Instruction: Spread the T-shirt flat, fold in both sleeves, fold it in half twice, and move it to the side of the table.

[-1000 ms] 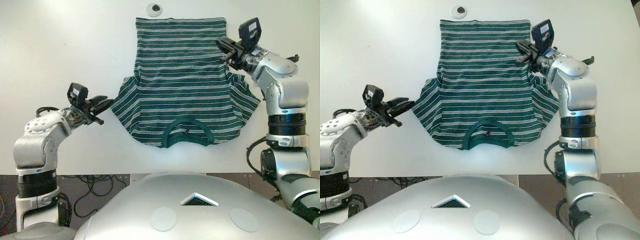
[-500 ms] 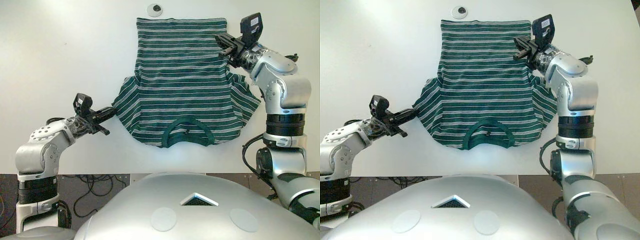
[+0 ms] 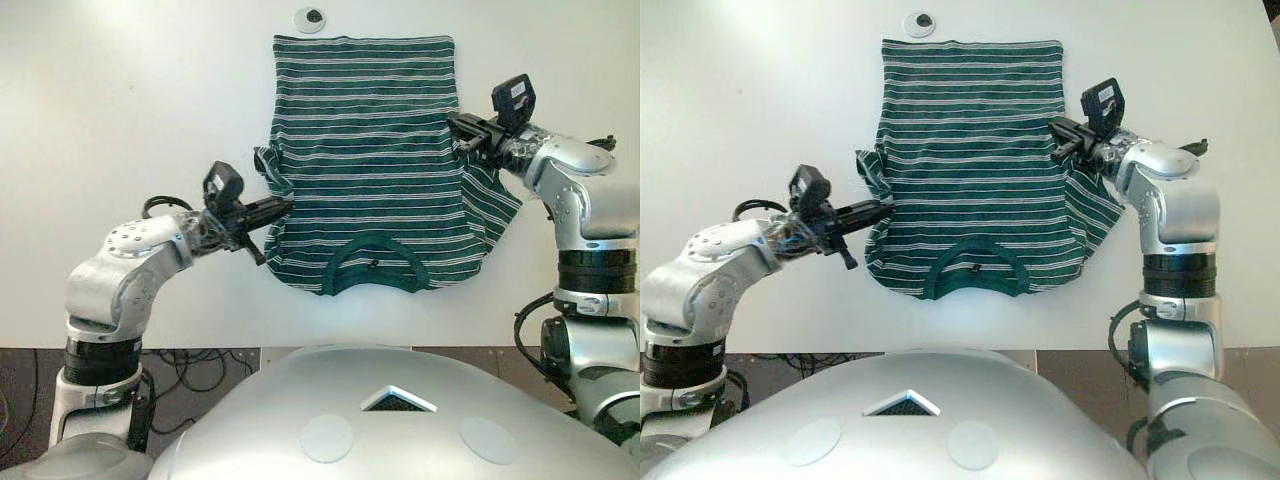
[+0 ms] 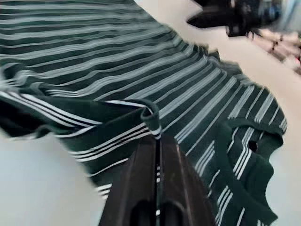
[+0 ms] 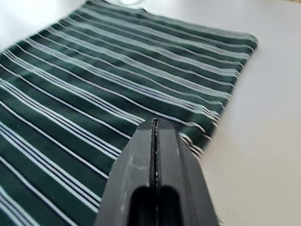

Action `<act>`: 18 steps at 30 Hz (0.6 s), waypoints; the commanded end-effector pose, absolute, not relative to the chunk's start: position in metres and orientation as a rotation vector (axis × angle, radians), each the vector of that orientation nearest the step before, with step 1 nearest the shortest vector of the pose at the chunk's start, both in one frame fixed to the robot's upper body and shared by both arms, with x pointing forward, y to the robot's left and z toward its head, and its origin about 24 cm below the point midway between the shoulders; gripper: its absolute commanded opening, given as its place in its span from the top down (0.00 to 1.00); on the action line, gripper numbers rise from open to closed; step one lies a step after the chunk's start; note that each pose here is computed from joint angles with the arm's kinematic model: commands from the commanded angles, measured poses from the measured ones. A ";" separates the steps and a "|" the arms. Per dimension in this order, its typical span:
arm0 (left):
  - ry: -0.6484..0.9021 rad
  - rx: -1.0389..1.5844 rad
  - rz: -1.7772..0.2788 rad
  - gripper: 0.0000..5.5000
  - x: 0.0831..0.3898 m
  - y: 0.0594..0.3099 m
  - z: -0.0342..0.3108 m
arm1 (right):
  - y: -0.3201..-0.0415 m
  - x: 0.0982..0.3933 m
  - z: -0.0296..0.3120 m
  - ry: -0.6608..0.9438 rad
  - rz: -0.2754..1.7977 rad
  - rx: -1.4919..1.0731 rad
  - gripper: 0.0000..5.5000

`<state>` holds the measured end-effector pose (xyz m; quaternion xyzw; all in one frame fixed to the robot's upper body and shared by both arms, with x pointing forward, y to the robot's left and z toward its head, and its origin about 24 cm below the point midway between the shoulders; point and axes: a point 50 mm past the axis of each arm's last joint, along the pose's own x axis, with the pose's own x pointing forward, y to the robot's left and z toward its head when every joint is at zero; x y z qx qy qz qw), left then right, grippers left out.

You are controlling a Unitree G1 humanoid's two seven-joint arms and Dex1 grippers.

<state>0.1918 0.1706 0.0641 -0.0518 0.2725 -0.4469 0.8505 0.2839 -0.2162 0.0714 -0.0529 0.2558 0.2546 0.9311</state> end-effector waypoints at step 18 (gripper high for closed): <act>0.424 -0.039 -0.966 0.81 0.181 0.162 0.089 | -0.315 0.200 0.057 0.930 0.528 0.007 0.68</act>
